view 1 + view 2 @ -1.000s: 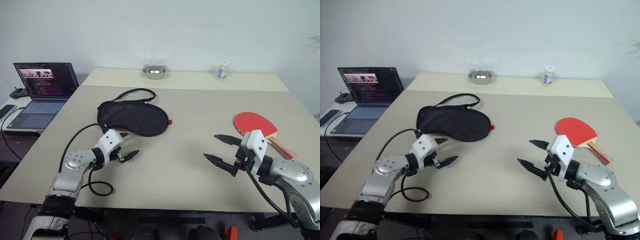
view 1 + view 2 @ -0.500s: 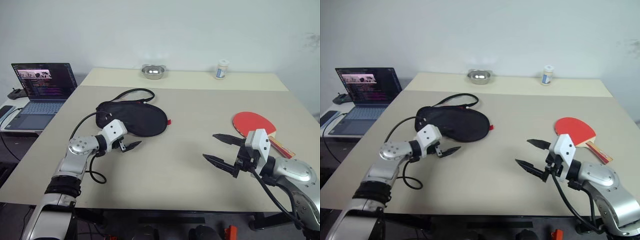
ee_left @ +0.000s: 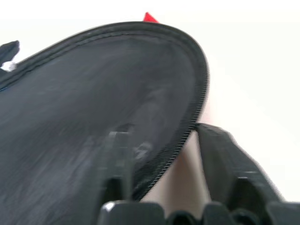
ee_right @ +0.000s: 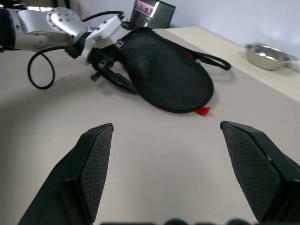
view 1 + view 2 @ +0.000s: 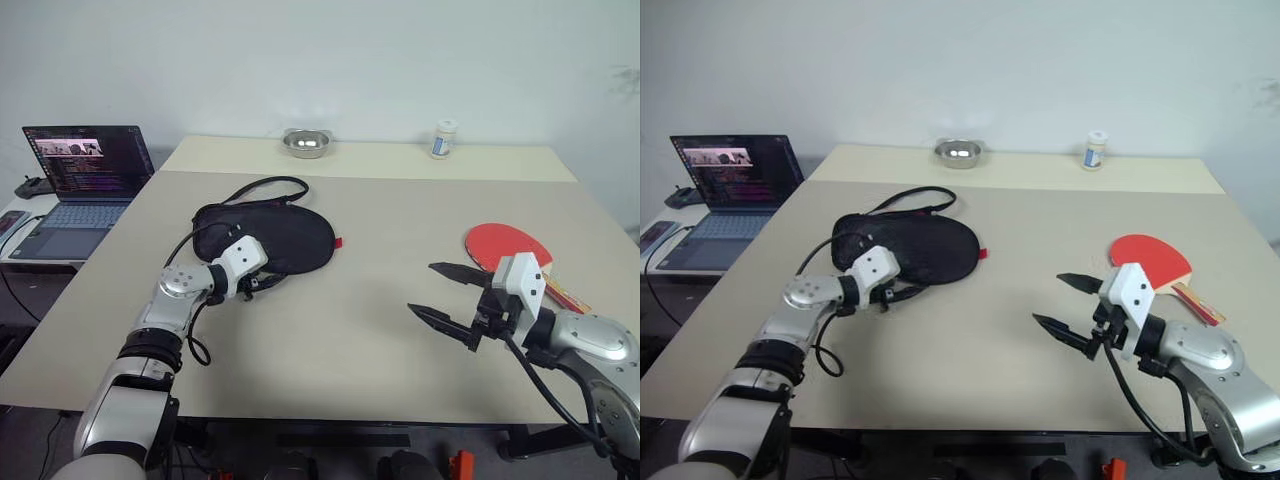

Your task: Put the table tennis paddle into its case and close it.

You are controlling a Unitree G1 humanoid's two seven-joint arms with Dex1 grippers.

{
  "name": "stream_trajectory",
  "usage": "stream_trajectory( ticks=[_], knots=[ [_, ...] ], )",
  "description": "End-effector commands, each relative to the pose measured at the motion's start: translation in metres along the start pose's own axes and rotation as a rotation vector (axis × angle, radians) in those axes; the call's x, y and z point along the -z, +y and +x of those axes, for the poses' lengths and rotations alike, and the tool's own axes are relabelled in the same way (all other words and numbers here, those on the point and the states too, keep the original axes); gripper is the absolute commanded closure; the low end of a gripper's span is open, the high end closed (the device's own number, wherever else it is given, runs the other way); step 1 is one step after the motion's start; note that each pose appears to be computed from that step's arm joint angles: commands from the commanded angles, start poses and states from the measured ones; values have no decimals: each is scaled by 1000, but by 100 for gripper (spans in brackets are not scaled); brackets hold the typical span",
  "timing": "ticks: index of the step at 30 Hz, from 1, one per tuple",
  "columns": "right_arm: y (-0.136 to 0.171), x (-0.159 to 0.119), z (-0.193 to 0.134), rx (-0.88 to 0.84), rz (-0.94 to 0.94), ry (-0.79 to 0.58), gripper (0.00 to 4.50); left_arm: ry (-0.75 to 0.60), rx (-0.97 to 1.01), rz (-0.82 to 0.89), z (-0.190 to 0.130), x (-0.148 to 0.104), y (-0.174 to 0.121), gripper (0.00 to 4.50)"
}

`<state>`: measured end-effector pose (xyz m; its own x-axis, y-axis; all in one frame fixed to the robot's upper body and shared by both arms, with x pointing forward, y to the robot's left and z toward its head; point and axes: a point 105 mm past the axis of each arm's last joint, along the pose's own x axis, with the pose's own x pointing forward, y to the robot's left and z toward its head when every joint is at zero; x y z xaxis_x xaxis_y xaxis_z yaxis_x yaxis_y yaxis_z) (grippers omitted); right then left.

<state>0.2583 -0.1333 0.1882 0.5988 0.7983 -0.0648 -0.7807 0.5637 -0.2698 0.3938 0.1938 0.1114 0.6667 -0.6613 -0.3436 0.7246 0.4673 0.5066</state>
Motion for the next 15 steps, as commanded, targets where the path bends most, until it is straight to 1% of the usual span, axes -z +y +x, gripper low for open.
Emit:
stream_trajectory(
  ticks=[1, 3, 8, 11, 15],
  knots=[
    [-1, -14, -3, 9, -34, -32, 51, -55, -56, 50, -10, -18, 19, 389],
    [-2, -14, -2, 10, -33, -31, 51, -58, -56, 55, -12, -19, 20, 448],
    [-3, -13, -1, 11, -34, -29, 51, -78, -32, 60, -12, -25, 14, 448],
    [-4, -13, -1, 12, -36, -27, 51, -119, -2, 20, -7, -36, 4, 448],
    [-5, -12, -1, 13, -37, -24, 51, -138, 32, -46, 2, -47, -11, 448]
  ],
)
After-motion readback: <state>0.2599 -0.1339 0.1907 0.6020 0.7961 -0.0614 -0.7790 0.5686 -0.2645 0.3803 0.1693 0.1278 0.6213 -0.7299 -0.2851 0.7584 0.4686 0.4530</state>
